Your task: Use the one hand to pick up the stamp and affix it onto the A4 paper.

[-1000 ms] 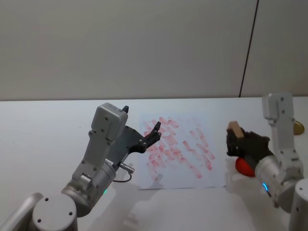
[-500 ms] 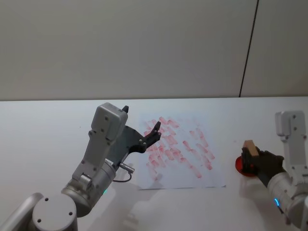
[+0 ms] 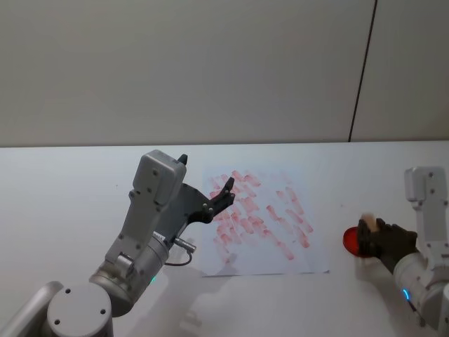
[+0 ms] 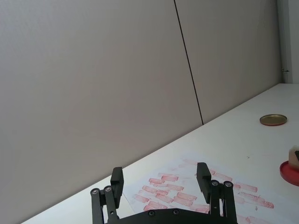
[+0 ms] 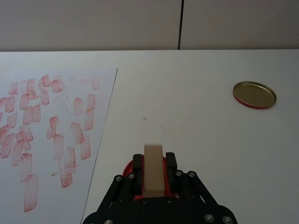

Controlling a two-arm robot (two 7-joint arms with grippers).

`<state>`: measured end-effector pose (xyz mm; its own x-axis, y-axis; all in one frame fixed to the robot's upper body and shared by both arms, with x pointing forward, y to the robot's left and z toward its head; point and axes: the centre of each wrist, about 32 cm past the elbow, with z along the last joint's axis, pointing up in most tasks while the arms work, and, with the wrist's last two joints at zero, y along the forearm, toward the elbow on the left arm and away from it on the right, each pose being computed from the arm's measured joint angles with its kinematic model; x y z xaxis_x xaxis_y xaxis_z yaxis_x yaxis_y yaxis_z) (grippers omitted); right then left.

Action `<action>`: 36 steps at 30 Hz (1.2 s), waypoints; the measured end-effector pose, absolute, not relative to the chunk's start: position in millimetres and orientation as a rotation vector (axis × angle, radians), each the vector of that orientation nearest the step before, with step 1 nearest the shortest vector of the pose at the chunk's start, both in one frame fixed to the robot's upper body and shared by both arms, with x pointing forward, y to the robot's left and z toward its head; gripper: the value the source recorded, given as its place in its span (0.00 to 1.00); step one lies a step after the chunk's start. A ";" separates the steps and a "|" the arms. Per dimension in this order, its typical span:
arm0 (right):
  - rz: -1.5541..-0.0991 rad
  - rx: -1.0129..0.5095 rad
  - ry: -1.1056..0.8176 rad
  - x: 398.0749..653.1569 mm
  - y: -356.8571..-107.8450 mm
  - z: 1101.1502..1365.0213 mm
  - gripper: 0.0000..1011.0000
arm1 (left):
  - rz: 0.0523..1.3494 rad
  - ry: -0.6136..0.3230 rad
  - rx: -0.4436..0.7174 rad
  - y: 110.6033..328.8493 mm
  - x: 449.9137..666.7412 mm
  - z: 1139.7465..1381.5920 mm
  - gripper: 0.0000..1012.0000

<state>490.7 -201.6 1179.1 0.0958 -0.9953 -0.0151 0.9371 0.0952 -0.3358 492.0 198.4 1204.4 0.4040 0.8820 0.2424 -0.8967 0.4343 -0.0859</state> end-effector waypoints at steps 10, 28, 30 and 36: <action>-1.421 -0.249 0.274 501.3 -202.0 1172.6 0.59 | 1.124 -0.268 0.061 198.4 492.0 1204.4 0.98; -1.388 -0.149 0.124 494.1 -201.8 1186.5 0.99 | 1.124 -0.268 0.061 198.4 492.0 1204.4 0.98; -1.386 -0.132 0.093 491.0 -202.4 1189.4 0.99 | 1.124 -0.268 0.061 198.4 492.0 1204.4 0.98; -1.379 -0.098 0.026 482.2 -204.3 1197.1 0.99 | 1.124 -0.268 0.061 198.4 492.0 1204.4 0.98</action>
